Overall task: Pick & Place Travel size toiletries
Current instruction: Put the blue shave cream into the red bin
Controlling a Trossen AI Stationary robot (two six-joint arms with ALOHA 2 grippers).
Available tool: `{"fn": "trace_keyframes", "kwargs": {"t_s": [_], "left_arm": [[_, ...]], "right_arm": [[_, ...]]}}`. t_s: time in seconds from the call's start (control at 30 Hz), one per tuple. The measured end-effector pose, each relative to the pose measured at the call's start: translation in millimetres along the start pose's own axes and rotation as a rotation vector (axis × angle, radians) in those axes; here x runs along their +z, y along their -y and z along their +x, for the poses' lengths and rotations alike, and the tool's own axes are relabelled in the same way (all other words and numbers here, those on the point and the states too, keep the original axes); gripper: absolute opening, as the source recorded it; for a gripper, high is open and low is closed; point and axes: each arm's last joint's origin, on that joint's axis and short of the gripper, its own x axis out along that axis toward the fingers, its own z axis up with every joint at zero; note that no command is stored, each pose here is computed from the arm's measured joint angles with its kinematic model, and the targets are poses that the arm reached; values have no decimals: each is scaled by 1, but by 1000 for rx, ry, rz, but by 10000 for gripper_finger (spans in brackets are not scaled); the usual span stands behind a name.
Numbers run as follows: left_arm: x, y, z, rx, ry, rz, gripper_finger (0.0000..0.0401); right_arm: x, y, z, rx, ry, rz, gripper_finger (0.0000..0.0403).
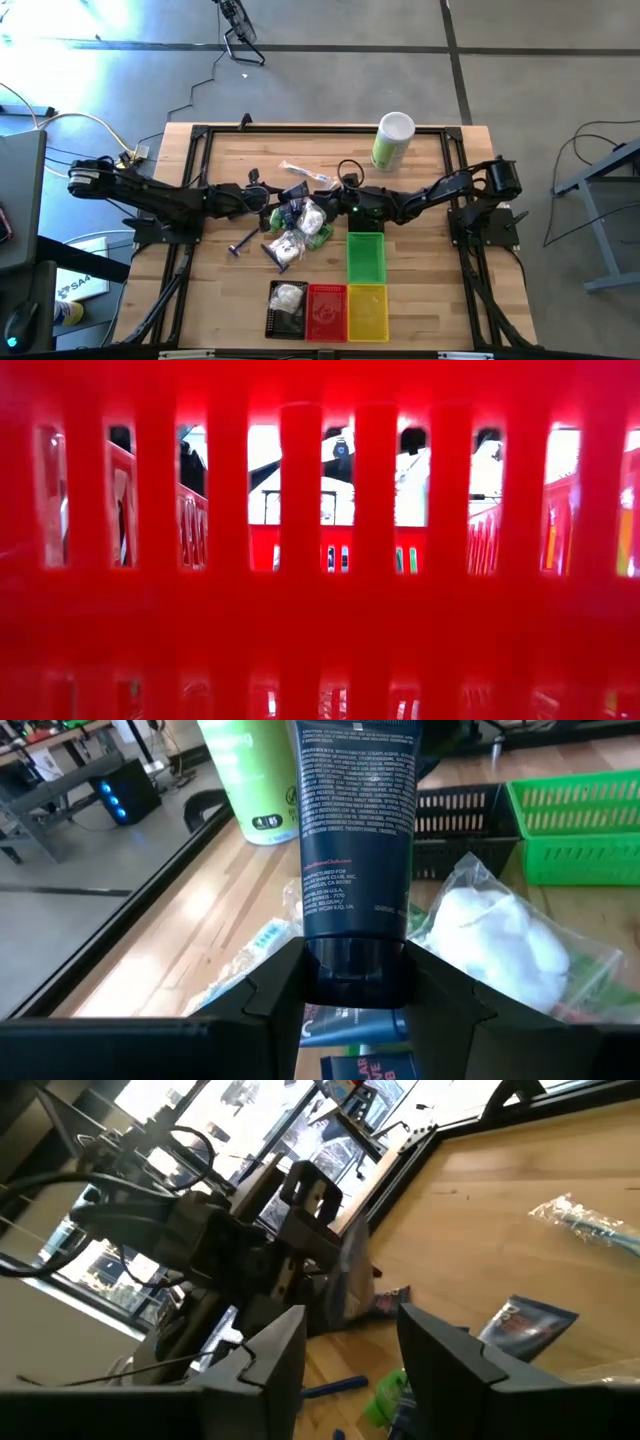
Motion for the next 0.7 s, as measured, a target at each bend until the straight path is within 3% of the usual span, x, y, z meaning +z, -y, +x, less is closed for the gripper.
{"fn": "trace_keyframes", "kwargs": {"t_s": [0.27, 0.7], "left_arm": [[6, 18, 17, -43, -36, 81, 135], [4, 23, 24, 72, -120, 140, 135]], "right_arm": [[0, 1, 0, -12, -1, -6, 144], [-4, 4, 0, -41, -39, -22, 144]]}}
